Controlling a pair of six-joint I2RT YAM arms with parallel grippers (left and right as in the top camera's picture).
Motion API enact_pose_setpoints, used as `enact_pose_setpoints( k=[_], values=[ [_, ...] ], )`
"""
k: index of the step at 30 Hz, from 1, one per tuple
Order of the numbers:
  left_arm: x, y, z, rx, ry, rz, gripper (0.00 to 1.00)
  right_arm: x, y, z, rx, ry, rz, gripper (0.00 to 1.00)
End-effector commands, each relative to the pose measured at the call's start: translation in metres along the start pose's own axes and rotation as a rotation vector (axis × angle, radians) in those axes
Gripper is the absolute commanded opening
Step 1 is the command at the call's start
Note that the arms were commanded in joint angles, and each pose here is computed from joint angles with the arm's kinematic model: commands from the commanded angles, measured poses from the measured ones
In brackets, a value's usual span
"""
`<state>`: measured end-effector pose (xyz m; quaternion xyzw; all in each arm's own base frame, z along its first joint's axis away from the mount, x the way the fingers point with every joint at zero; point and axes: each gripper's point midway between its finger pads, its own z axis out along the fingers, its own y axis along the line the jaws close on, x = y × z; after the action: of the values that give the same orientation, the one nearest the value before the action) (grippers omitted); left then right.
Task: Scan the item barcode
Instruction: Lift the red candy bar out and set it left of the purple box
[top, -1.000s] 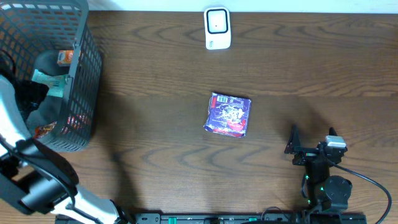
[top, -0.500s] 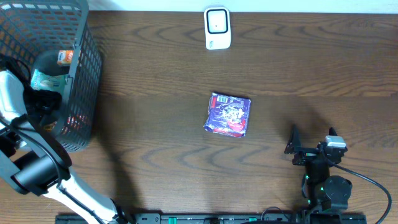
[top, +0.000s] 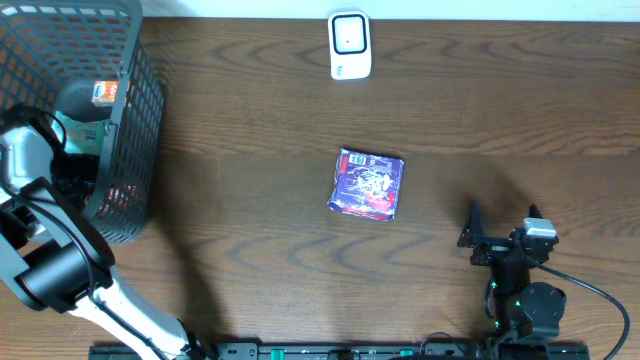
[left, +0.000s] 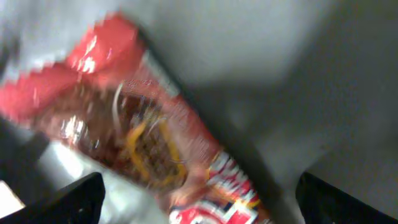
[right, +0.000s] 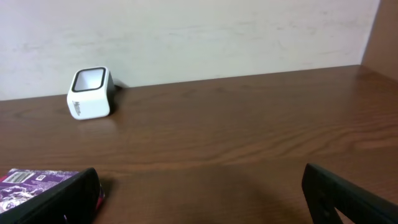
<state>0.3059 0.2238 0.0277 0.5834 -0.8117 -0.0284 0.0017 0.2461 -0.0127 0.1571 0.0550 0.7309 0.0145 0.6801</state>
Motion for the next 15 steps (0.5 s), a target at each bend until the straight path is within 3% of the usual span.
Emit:
enact_pose_setpoints(
  k=[1,2,3,6,8,15],
  values=[
    [0.012,0.005,0.019,-0.027,0.029,0.061,1.00,0.001,0.002,0.000,-0.007,0.001,-0.009,0.99],
    [0.013,0.006,0.020,-0.028,0.029,0.065,0.94,0.001,0.002,0.000,-0.007,0.001,-0.009,0.99],
    [0.013,0.006,0.021,-0.029,0.030,0.064,0.81,0.001,0.002,0.000,-0.007,0.001,-0.009,0.99],
    [0.013,0.006,0.020,-0.028,0.030,0.063,0.25,0.001,0.002,0.000,-0.007,0.001,-0.009,0.99],
    [0.013,0.006,0.017,-0.028,0.030,0.064,0.08,0.001,0.002,0.000,-0.007,0.001,-0.009,0.99],
    [0.008,0.004,-0.030,0.015,-0.015,0.059,0.08,0.001,0.002,0.000,-0.007,0.001,-0.009,0.99]
  ],
)
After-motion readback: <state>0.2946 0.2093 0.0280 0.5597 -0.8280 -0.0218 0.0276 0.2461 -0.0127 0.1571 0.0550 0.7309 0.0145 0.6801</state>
